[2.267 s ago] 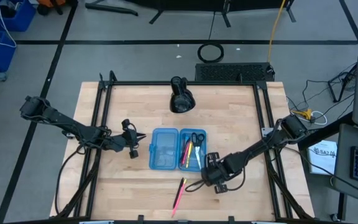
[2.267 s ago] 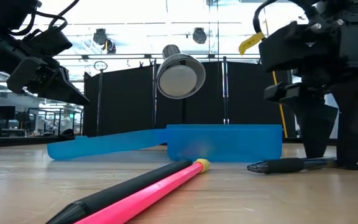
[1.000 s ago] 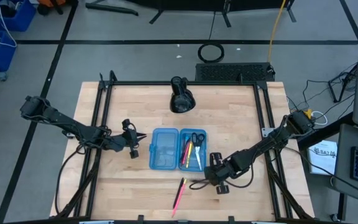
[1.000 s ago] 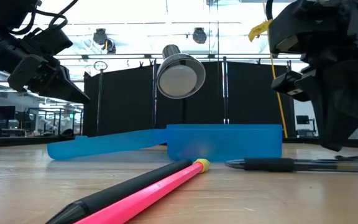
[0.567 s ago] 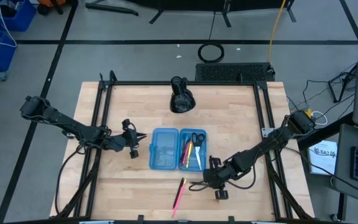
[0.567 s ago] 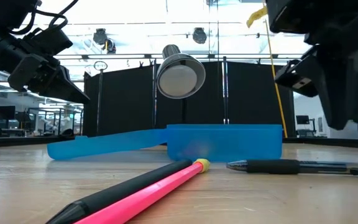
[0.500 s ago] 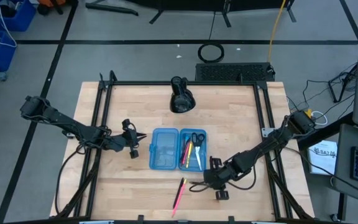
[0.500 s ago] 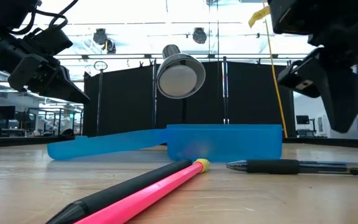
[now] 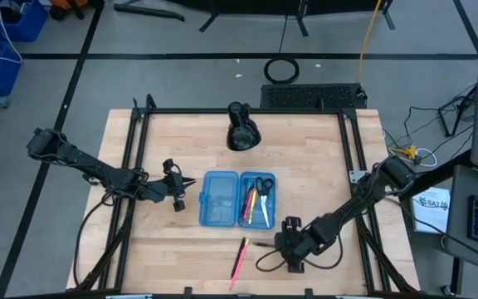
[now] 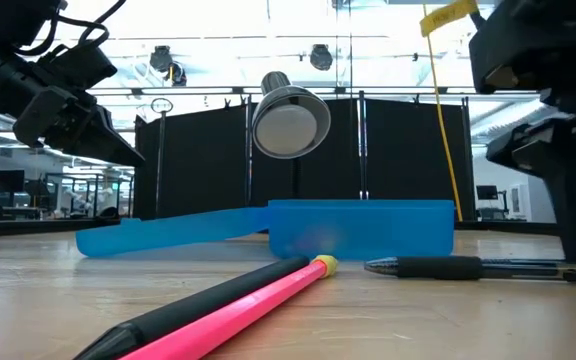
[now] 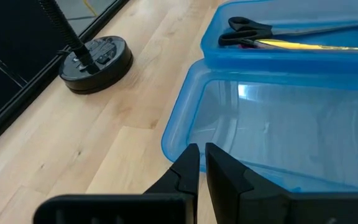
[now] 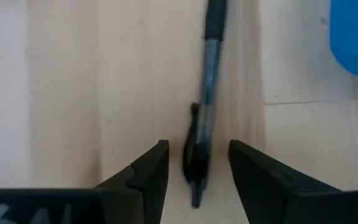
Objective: Pick & place school supplies into a supply box
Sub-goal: Put the right black pen into the blue supply box
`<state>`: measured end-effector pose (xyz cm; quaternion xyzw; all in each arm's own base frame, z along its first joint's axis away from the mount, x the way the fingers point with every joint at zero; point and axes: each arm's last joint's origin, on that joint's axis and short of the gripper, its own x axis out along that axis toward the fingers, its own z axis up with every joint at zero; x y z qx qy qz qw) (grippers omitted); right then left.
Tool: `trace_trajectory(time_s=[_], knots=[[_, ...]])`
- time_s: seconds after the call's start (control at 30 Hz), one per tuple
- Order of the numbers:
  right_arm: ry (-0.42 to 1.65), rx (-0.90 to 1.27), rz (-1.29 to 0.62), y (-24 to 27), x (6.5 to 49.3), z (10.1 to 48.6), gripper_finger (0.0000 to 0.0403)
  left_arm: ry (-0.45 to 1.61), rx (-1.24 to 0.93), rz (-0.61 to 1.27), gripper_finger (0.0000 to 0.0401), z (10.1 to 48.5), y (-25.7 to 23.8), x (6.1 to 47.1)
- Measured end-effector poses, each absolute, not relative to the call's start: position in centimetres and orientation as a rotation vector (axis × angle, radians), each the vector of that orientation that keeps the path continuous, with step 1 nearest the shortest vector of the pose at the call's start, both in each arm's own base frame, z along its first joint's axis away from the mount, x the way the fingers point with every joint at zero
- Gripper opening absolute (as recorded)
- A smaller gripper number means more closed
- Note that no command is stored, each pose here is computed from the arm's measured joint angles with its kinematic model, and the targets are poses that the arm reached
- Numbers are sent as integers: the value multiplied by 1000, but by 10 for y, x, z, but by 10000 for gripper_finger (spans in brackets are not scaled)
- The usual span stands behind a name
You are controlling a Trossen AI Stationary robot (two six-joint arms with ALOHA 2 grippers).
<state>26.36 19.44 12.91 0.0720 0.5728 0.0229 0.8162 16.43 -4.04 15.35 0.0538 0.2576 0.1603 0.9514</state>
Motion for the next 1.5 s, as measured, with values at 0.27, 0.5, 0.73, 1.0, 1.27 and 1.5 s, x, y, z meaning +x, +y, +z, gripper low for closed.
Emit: trace_trajectory(time_s=[0.27,0.5,0.73,1.0,1.27,1.5], knots=[[1333,81,-55,188,259,104,140,519,103,327,33,154,-40,165],[1394,56,-96,183,257,97,58,498,90,325,33,156,-41,166],[1366,45,-60,184,260,97,32,499,87,324,33,156,-41,166],[1292,47,-23,186,263,115,39,507,76,288,33,155,-42,166],[1172,34,-12,185,264,147,35,507,72,285,33,155,-42,166],[1167,25,-12,184,264,149,24,508,67,284,33,155,-42,166]])
